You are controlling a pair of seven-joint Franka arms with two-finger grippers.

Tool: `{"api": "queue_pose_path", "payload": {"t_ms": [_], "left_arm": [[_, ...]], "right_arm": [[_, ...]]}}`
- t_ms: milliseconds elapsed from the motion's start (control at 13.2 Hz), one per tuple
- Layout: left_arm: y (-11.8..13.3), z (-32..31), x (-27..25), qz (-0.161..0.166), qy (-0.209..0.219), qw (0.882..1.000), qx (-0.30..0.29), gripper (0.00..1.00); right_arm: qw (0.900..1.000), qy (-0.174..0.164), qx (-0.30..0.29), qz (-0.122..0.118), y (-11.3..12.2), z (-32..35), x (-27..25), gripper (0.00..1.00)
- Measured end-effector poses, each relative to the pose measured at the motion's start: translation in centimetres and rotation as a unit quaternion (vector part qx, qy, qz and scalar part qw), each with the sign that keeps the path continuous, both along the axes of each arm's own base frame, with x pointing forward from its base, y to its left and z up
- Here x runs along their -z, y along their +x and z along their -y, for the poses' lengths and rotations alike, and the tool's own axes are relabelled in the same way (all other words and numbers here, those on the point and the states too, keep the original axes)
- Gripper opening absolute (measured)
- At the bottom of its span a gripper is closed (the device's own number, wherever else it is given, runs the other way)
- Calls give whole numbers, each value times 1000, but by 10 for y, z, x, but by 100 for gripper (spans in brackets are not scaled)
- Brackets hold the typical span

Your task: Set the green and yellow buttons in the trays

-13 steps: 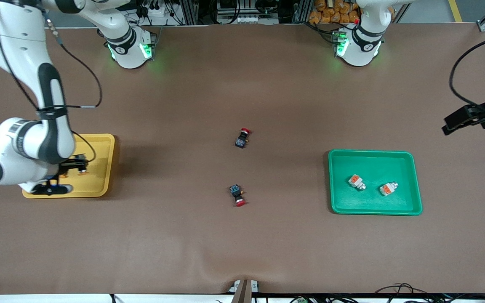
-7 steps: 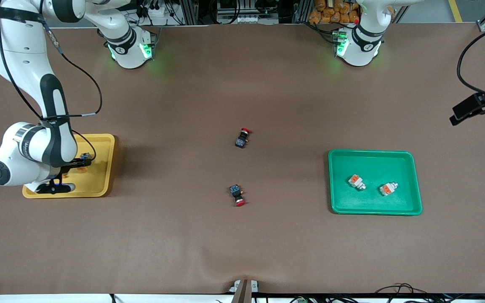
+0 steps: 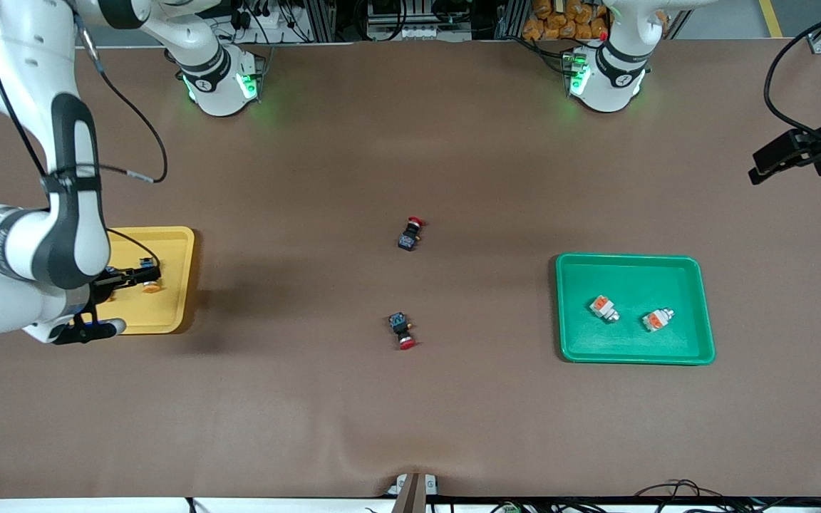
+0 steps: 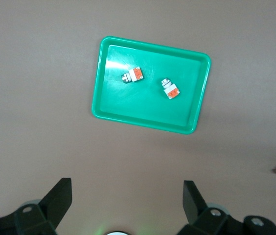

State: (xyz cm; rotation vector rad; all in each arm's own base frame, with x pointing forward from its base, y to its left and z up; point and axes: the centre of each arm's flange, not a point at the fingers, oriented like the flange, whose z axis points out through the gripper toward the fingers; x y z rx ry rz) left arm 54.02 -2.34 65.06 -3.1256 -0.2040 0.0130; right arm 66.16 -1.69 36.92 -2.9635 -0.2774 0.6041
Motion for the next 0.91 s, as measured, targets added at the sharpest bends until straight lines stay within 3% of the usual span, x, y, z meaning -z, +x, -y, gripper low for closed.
{"api": "queue_pose_path", "payload": {"t_ms": [228, 456, 684, 913], "left_arm": [[-4, 9, 6, -2, 1, 1000, 9, 100], [-4, 12, 8, -1, 1, 1000, 11, 100], [-5, 16, 6, 3, 1, 1000, 15, 100], [-11, 19, -2, 10, 1, 1000, 17, 100]], "right_arm": [[999, -5, -35, 11, 5, -41, -78, 100], [998, -18, -52, 39, 0, -51, -139, 100], [997, -31, 11, 64, -15, -79, -186, 100], [995, -37, 58, 75, -22, -73, -205, 100]]}}
